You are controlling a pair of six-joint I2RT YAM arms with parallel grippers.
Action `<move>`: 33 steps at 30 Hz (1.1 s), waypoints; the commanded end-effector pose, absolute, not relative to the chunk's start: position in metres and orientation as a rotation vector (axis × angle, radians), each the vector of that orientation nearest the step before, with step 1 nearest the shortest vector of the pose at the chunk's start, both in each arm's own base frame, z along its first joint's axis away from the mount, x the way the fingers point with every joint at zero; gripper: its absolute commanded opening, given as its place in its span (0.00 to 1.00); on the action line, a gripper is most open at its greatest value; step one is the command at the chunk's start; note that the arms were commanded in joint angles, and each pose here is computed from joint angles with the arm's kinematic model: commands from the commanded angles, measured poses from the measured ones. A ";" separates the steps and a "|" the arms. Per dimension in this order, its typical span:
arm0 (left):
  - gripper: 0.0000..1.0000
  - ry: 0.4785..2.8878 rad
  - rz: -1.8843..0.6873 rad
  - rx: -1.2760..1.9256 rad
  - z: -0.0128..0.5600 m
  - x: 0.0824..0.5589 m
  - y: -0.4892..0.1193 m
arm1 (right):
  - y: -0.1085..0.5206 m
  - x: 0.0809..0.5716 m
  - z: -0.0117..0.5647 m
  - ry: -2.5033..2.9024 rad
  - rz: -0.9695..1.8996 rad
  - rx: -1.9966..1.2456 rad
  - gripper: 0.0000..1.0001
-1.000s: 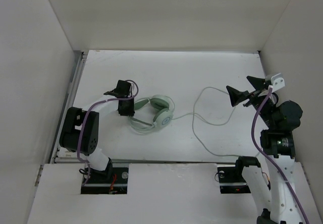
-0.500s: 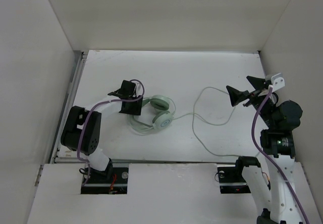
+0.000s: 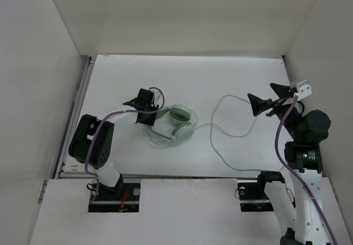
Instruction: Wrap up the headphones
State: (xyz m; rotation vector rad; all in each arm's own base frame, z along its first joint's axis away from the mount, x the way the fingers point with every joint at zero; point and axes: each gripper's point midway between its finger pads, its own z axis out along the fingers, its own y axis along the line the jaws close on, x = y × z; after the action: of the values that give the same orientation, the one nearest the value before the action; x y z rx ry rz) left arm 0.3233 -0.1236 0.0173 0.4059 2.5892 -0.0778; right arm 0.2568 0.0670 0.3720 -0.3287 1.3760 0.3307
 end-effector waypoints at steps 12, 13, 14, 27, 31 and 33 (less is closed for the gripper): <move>0.00 2.686 -0.104 0.414 0.004 0.304 -0.119 | 0.064 0.254 0.381 1.337 0.319 -0.324 1.00; 0.00 2.679 -0.122 0.397 0.010 0.306 -0.122 | 0.064 0.254 0.381 1.338 0.316 -0.325 1.00; 0.00 2.667 -0.138 0.382 0.018 0.309 -0.125 | 0.064 0.254 0.380 1.340 0.315 -0.327 1.00; 0.00 2.299 -0.408 0.225 0.230 0.372 -0.158 | 0.105 0.253 0.376 1.351 0.332 -0.600 1.00; 0.00 2.207 -0.421 0.250 0.284 0.372 -0.154 | 0.125 0.252 0.374 1.330 0.367 -0.680 1.00; 0.00 2.168 -0.408 0.274 0.305 0.371 -0.150 | 0.137 0.250 0.370 1.321 0.401 -0.723 1.00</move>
State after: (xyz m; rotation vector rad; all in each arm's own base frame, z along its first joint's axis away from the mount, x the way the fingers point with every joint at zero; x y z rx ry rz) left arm 0.3900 -0.1477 0.2571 0.2368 2.2415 -0.3351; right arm 0.2580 0.1240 0.3501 -0.6393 1.4065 0.4027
